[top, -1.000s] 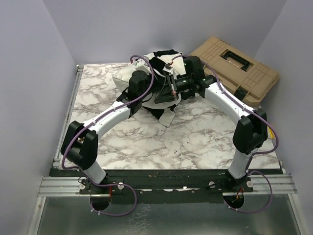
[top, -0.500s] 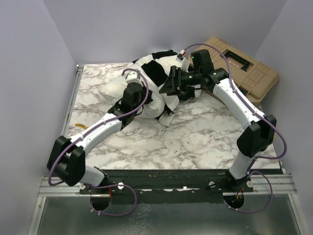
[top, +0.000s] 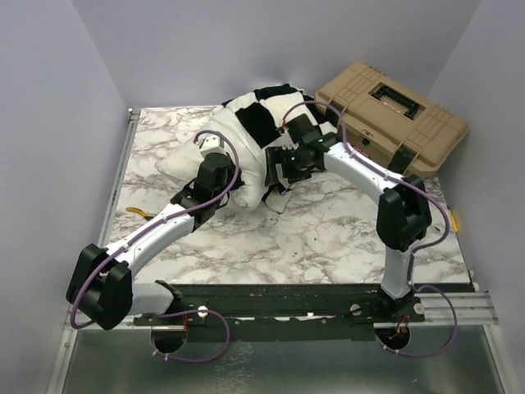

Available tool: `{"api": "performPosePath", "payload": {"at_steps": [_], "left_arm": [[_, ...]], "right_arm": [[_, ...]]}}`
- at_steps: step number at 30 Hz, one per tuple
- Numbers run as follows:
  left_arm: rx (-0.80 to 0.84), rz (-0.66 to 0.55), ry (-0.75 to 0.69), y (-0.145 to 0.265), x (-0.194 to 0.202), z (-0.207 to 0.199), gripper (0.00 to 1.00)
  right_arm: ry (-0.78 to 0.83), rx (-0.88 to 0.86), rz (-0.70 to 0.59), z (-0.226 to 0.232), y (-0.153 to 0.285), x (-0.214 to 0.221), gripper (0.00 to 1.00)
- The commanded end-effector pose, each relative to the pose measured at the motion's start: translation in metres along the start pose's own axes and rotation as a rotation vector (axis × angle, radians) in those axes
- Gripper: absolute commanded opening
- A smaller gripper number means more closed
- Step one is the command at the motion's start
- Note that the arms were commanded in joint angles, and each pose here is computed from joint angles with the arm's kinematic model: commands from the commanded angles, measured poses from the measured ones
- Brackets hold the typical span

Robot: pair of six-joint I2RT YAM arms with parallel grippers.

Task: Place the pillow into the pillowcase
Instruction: Stuff the pillow into the pillowcase.

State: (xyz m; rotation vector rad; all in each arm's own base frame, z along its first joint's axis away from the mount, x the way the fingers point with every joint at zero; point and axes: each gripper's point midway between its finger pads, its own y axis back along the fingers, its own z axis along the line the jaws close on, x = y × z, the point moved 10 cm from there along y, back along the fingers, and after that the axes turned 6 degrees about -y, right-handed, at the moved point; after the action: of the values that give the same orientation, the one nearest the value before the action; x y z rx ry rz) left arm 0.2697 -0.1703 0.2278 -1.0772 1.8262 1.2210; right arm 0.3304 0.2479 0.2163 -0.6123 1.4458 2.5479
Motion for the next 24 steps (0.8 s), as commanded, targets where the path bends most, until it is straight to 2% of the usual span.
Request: {"api": "performPosePath", "payload": {"at_steps": [1, 5, 7, 9, 10, 11, 12, 16, 17, 22, 24], "left_arm": [[0.008, -0.037, 0.005, 0.004, -0.01, -0.001, 0.0], [0.021, -0.031, 0.014, 0.006, -0.012, -0.003, 0.0], [0.028, -0.035, 0.019, 0.008, -0.013, -0.004, 0.0], [0.038, -0.035, 0.015, 0.009, -0.014, -0.005, 0.0], [0.043, -0.036, 0.012, 0.01, -0.015, -0.005, 0.0], [0.046, -0.035, 0.011, 0.01, -0.016, -0.006, 0.0], [0.047, -0.036, 0.01, 0.01, -0.016, -0.006, 0.0], [0.052, -0.036, 0.021, 0.01, -0.017, -0.007, 0.0], [0.052, -0.039, 0.025, 0.009, -0.018, -0.007, 0.0], [0.107, -0.097, 0.036, -0.001, -0.025, -0.017, 0.0], [0.158, -0.143, 0.06, -0.008, -0.031, -0.025, 0.0]], "right_arm": [[0.065, 0.292, -0.085, -0.019, -0.029, 0.005, 0.9], [0.09, 0.457, -0.131, -0.038, -0.054, -0.006, 0.87], [0.105, 0.504, -0.147, -0.042, -0.061, -0.015, 0.81], [0.101, 0.515, -0.166, -0.042, -0.06, -0.024, 0.66], [0.094, 0.506, -0.183, -0.042, -0.058, -0.027, 0.53], [0.086, 0.488, -0.196, -0.043, -0.056, -0.029, 0.44], [0.079, 0.47, -0.208, -0.043, -0.055, -0.031, 0.41], [0.099, 0.384, -0.211, -0.039, -0.046, -0.036, 0.05], [0.124, 0.33, -0.203, -0.034, -0.039, -0.038, 0.01], [0.278, -0.144, -0.206, 0.016, 0.027, -0.027, 0.0], [0.298, -0.375, -0.127, 0.039, 0.053, -0.016, 0.0]]}}
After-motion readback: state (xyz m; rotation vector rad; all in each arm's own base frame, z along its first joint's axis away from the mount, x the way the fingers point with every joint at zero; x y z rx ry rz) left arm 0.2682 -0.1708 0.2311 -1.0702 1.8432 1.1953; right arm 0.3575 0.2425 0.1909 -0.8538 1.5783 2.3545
